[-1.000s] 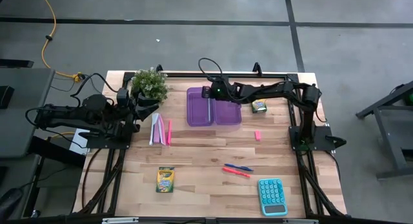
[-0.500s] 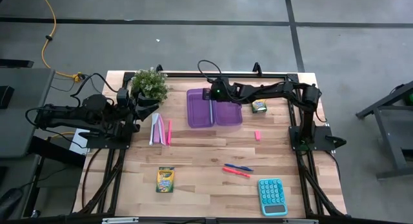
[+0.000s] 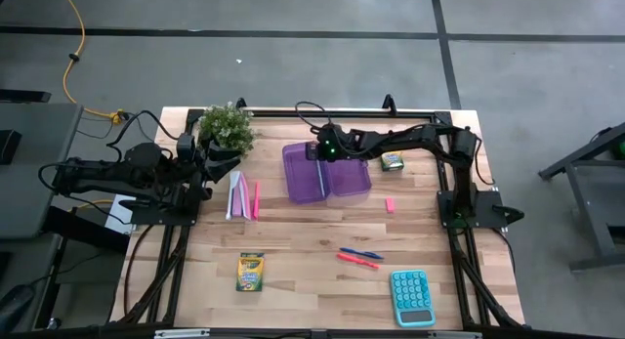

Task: Pick & place school supplies into a supply box
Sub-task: Put the blue pencil into the purple supply box, then put the pink pen into the purple supply box

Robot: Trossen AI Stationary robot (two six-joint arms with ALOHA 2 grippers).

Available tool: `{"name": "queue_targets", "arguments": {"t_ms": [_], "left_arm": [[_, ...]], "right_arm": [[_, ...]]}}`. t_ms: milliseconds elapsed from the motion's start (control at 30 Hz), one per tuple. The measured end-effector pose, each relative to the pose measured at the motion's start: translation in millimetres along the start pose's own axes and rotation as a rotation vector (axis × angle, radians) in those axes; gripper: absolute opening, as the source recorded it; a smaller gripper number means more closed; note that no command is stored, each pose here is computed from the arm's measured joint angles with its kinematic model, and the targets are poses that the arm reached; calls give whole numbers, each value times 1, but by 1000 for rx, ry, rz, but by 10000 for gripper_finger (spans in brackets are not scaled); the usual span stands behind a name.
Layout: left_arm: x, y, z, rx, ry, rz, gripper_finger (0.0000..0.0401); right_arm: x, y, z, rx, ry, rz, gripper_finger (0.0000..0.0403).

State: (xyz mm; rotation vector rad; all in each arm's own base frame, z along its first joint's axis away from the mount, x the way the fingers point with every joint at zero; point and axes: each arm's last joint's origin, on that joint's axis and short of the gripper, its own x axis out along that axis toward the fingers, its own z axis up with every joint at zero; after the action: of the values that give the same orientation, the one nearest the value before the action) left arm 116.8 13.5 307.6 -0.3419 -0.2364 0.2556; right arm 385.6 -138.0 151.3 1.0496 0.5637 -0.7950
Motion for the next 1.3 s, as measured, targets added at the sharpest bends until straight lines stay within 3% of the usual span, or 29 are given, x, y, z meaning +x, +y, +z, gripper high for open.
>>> {"name": "queue_targets", "arguments": {"t_ms": [700, 1100, 1300], "left_arm": [[0, 0, 0, 0, 0, 0, 131], [0, 0, 0, 0, 0, 0, 131], [0, 0, 0, 0, 0, 0, 131]], "right_arm": [[0, -2, -1, -10, 42, -1, 16], [-2, -1, 0, -59, 31, 6, 111], [-18, 4, 13, -115, 1, 35, 130]]}}
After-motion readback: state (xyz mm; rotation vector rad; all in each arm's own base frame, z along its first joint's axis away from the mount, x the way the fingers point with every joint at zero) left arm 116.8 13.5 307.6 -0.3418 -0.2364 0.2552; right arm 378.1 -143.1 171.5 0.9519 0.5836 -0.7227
